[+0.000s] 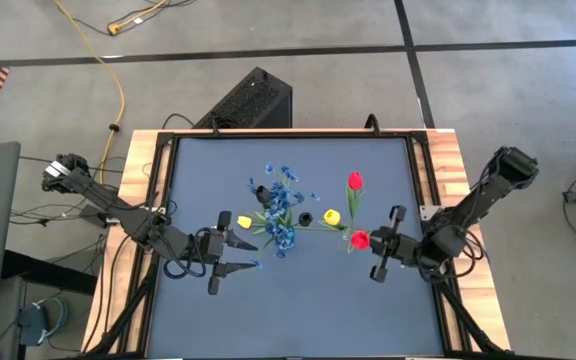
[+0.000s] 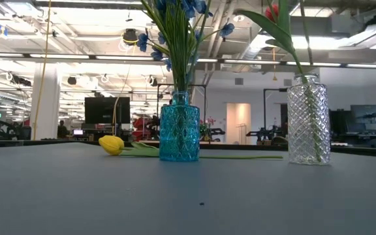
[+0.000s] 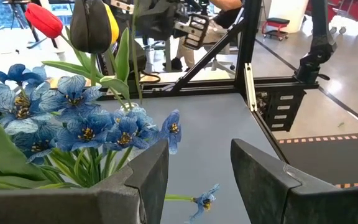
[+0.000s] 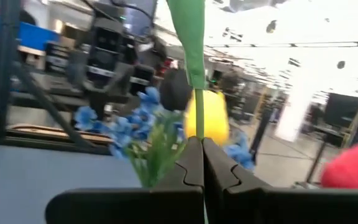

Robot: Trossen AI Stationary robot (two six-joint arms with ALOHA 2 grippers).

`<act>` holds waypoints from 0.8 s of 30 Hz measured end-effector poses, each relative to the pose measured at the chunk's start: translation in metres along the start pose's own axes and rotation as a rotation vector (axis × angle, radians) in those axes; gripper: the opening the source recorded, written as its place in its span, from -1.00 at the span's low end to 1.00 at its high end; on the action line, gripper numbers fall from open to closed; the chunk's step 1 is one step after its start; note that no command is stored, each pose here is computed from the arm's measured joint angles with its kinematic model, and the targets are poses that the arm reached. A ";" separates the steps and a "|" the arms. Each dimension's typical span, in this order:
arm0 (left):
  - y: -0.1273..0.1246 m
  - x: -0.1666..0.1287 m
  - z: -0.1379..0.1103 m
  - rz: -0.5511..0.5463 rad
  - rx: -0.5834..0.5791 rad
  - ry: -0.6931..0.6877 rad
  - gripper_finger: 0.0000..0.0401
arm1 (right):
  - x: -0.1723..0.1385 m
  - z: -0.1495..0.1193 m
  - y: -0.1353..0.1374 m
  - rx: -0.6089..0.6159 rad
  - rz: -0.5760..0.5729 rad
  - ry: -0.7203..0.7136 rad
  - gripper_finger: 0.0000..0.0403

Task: Sort flowers into vase by color
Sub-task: Put the red flower into the transparent vase

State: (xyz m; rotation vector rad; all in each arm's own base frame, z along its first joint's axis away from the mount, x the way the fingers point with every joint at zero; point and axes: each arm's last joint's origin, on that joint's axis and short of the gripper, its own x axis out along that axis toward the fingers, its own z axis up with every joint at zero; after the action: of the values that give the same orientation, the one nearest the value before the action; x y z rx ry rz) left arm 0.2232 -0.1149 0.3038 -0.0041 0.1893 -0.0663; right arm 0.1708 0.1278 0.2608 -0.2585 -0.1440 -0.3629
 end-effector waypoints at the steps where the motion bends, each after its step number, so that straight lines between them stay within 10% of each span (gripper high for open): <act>1: 0.000 0.000 0.000 0.001 0.000 0.001 -0.18 | 0.000 -0.001 -0.001 0.000 -0.018 0.005 -0.93; 24: 0.000 0.000 -0.001 0.004 0.006 0.012 -0.18 | 0.007 -0.020 -0.010 -0.016 -0.115 0.073 -0.93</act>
State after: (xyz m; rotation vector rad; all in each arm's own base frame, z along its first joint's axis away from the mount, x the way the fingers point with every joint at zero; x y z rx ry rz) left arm 0.2230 -0.1147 0.3026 0.0028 0.2007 -0.0635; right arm 0.1750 0.1111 0.2454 -0.2527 -0.0843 -0.4876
